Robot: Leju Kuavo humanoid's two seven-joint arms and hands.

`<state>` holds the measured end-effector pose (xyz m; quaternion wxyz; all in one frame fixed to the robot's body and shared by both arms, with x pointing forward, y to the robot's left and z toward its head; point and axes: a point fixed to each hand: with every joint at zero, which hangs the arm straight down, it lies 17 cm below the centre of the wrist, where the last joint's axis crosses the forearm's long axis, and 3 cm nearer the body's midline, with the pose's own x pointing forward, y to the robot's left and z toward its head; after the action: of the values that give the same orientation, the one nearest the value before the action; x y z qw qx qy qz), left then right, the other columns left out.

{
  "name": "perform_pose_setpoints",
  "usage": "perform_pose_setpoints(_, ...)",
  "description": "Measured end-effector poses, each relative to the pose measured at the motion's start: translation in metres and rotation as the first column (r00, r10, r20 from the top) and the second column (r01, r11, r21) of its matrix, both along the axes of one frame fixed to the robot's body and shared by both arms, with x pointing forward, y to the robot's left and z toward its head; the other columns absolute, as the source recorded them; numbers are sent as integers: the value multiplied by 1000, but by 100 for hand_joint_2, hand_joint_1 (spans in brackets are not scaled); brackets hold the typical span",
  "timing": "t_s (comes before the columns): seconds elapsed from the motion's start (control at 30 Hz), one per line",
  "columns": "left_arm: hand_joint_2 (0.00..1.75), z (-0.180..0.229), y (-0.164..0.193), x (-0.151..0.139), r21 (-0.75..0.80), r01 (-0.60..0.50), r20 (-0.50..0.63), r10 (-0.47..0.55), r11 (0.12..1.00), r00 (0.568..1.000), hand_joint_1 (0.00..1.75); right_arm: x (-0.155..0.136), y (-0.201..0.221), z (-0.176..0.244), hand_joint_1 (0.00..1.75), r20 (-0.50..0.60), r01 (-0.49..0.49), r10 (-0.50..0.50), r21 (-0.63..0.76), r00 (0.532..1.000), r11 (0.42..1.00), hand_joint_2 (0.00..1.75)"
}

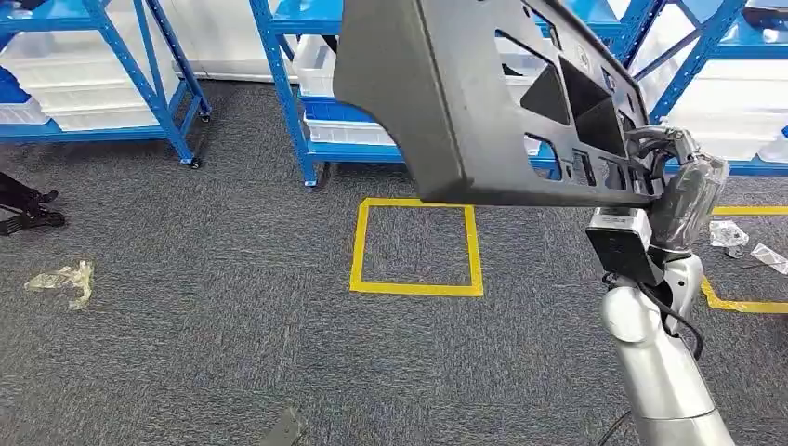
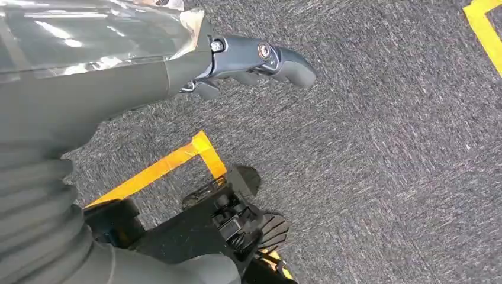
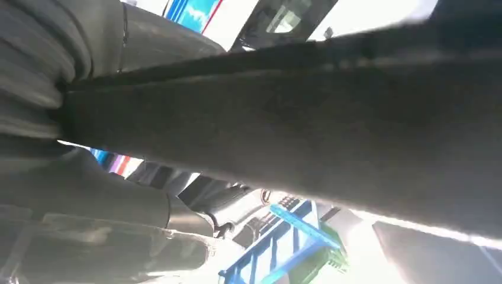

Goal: Take the parts from the cabinet and place them on the table.

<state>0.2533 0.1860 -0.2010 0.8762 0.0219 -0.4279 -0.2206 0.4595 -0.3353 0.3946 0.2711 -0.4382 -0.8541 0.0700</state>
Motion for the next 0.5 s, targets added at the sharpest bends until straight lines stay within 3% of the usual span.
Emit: perform_pose_setpoints(0.5,175,0,-3,-2,-4,0,0,0,1000,1000,0,-4,-3,-7,175,-8,-5,5,11,1000,1000,175)
